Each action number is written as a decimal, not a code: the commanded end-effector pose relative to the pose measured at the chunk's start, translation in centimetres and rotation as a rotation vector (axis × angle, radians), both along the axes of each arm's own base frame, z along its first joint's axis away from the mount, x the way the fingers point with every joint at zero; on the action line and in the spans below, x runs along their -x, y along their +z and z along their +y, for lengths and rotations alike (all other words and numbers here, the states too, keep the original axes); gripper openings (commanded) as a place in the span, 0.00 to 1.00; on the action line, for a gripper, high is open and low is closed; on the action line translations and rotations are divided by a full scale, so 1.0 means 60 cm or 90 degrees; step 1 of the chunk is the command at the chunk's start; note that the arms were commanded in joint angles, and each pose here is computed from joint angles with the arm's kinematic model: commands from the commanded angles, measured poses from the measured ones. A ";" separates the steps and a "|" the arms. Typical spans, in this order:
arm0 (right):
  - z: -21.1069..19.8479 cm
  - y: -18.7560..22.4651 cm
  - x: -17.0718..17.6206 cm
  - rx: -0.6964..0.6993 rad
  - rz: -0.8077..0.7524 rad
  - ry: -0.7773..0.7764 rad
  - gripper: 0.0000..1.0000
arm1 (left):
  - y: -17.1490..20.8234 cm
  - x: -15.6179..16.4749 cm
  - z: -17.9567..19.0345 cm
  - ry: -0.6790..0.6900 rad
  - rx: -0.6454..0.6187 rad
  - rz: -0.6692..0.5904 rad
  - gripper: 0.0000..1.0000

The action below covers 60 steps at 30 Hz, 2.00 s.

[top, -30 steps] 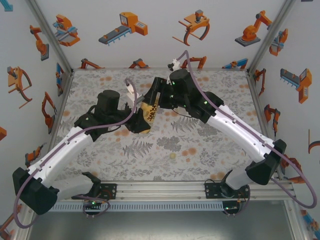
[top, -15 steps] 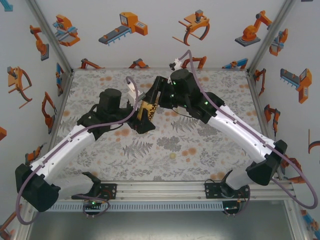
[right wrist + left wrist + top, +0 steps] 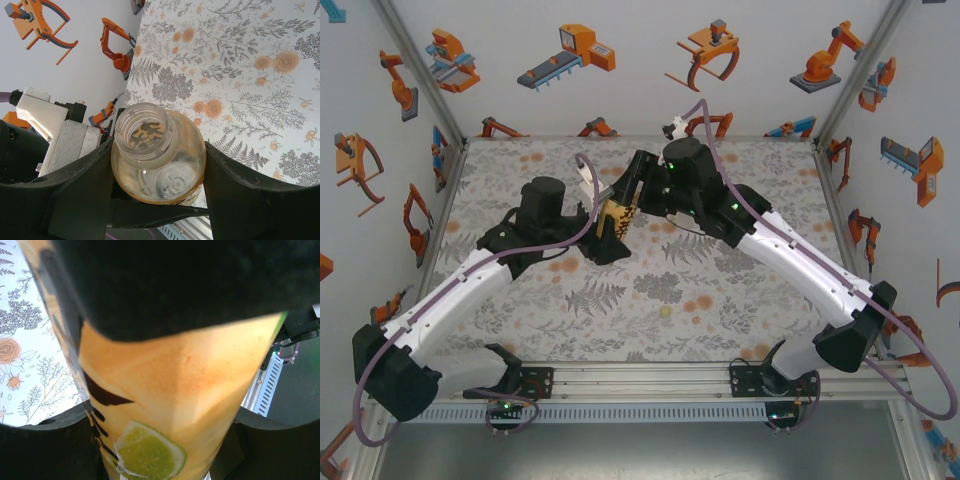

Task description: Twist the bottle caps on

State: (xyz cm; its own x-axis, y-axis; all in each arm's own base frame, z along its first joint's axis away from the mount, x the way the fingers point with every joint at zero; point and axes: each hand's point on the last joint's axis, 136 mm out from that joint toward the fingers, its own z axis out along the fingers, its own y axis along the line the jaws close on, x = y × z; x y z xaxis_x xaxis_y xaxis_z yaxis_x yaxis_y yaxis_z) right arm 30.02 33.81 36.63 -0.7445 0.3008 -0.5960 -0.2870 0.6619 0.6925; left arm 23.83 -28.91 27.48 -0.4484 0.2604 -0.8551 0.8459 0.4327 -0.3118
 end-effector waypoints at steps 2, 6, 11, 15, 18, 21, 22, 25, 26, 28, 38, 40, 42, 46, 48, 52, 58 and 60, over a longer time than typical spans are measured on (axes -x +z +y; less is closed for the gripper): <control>-0.040 0.025 0.002 -0.008 -0.013 -0.027 0.57 | 0.012 -0.001 0.011 0.017 -0.002 -0.019 0.53; -0.089 0.022 0.001 0.016 -0.011 -0.055 0.59 | -0.004 -0.008 0.027 0.047 -0.038 -0.016 0.52; -0.151 -0.014 0.009 0.068 0.021 -0.087 0.60 | -0.016 -0.028 0.043 0.100 -0.064 -0.016 0.49; -0.176 -0.036 0.017 0.082 0.032 -0.093 0.60 | -0.022 -0.041 0.057 0.127 -0.071 -0.010 0.45; -0.176 -0.030 0.023 0.083 0.015 -0.073 0.62 | -0.026 -0.048 0.062 0.137 -0.066 -0.004 0.43; -0.177 -0.042 0.032 0.098 0.029 -0.061 0.62 | -0.029 -0.053 0.064 0.146 -0.060 0.008 0.42; -0.180 -0.056 0.036 0.107 0.043 -0.060 0.62 | -0.027 -0.053 0.064 0.148 -0.055 0.011 0.42; -0.186 -0.114 0.054 0.149 0.092 -0.048 0.59 | -0.023 -0.052 0.064 0.151 -0.043 0.013 0.41; -0.186 -0.135 0.062 0.168 0.101 -0.043 0.58 | -0.024 -0.052 0.065 0.154 -0.039 0.014 0.41; -0.187 -0.176 0.079 0.214 0.113 -0.037 0.57 | -0.022 -0.050 0.065 0.155 -0.030 0.011 0.39; -0.202 -0.351 0.135 0.392 0.175 -0.025 0.50 | -0.005 -0.029 0.053 0.109 0.021 0.014 0.20; -0.194 -0.364 0.146 0.422 0.170 -0.013 0.49 | -0.003 -0.026 0.052 0.106 0.029 0.020 0.14; -0.183 -0.377 0.151 0.445 0.166 -0.001 0.48 | -0.002 -0.025 0.051 0.107 0.037 0.022 0.05; -0.158 -0.406 0.150 0.456 0.172 0.020 0.46 | -0.001 -0.026 0.059 0.127 0.042 0.018 0.02; -0.143 -0.419 0.148 0.456 0.174 0.030 0.45 | -0.002 -0.029 0.069 0.149 0.036 0.008 0.02; -0.120 -0.449 0.144 0.462 0.179 0.042 0.42 | 0.002 -0.039 0.095 0.204 0.021 -0.018 0.03; -0.110 -0.487 0.143 0.479 0.194 0.050 0.40 | 0.013 -0.033 0.111 0.220 0.027 -0.051 0.05; -0.110 -0.496 0.147 0.484 0.201 0.054 0.40 | 0.014 -0.030 0.114 0.222 0.030 -0.054 0.05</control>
